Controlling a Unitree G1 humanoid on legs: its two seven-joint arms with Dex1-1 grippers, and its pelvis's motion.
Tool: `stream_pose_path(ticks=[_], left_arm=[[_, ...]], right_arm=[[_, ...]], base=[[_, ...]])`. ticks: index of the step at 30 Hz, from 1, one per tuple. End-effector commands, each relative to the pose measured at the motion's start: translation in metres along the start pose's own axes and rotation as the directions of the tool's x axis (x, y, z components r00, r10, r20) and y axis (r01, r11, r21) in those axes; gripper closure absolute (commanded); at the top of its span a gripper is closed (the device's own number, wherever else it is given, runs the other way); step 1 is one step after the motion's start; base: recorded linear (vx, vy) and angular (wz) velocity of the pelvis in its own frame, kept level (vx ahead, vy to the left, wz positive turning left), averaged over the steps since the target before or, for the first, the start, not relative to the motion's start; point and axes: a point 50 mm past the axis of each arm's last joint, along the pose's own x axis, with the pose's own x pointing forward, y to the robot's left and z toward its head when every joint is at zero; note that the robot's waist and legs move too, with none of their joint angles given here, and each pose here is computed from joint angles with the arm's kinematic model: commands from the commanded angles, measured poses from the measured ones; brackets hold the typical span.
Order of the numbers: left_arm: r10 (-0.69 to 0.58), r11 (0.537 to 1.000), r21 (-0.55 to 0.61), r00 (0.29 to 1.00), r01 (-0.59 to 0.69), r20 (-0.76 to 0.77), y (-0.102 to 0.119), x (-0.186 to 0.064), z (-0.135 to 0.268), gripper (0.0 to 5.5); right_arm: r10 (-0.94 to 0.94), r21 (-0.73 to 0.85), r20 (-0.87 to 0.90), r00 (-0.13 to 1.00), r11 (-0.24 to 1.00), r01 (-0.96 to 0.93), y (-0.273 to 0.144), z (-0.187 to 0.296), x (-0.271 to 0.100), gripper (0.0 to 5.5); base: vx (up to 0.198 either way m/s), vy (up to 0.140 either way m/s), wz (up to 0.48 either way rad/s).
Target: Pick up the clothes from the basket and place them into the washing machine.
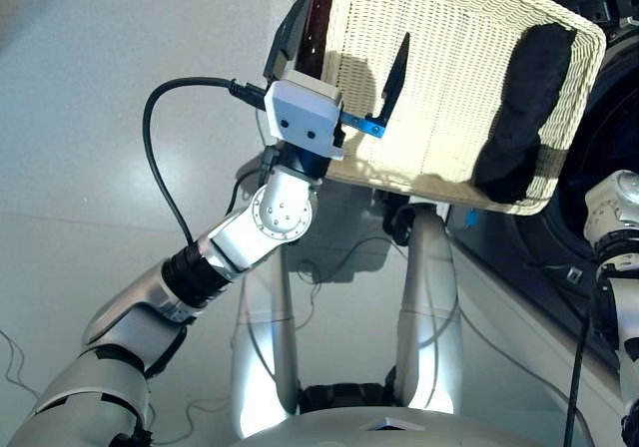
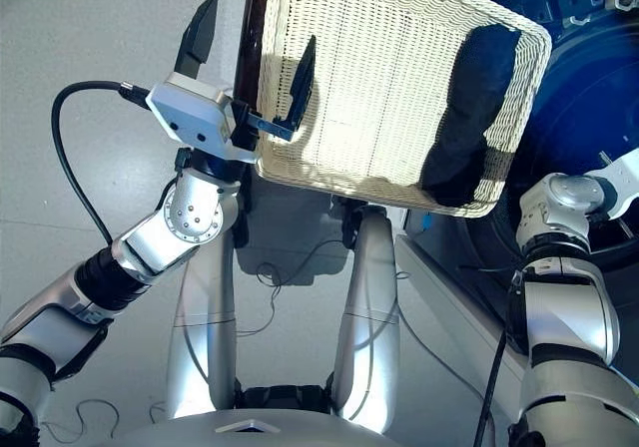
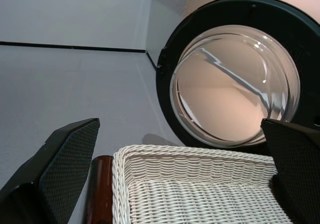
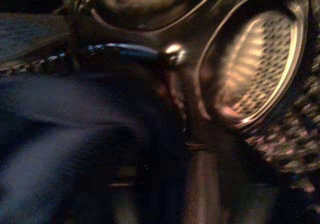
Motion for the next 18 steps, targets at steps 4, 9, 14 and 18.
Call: stream_pose_path(ticks=[4,9,14,18], left_arm=[[-0.02,0.996,-0.083,0.991,0.031,0.132,-0.011,0.004,0.026,0.0],[-0.004,0.995,-0.094,0.992,0.016,0.125,-0.007,0.004,0.024,0.0],[-0.008,0.995,-0.097,0.994,0.018,0.112,-0.005,0.006,0.021,0.0],[-0.032,0.995,-0.09,0.994,0.041,0.101,-0.004,0.005,0.019,0.0]], right_arm=[[0.189,0.123,0.214,0.958,0.968,-0.218,0.024,0.049,-0.012,0.0],[0.382,0.205,0.242,0.892,0.878,-0.432,0.041,0.031,-0.056,0.0],[0.594,0.27,0.258,0.762,0.713,-0.647,0.046,0.009,-0.112,0.0],[0.734,0.216,0.278,0.619,0.58,-0.785,0.042,-0.005,-0.148,0.0]], base=[[0.0,0.0,0.0],[0.0,0.0,0.0],[0.0,0.0,0.0],[0.0,0.0,0.0]])
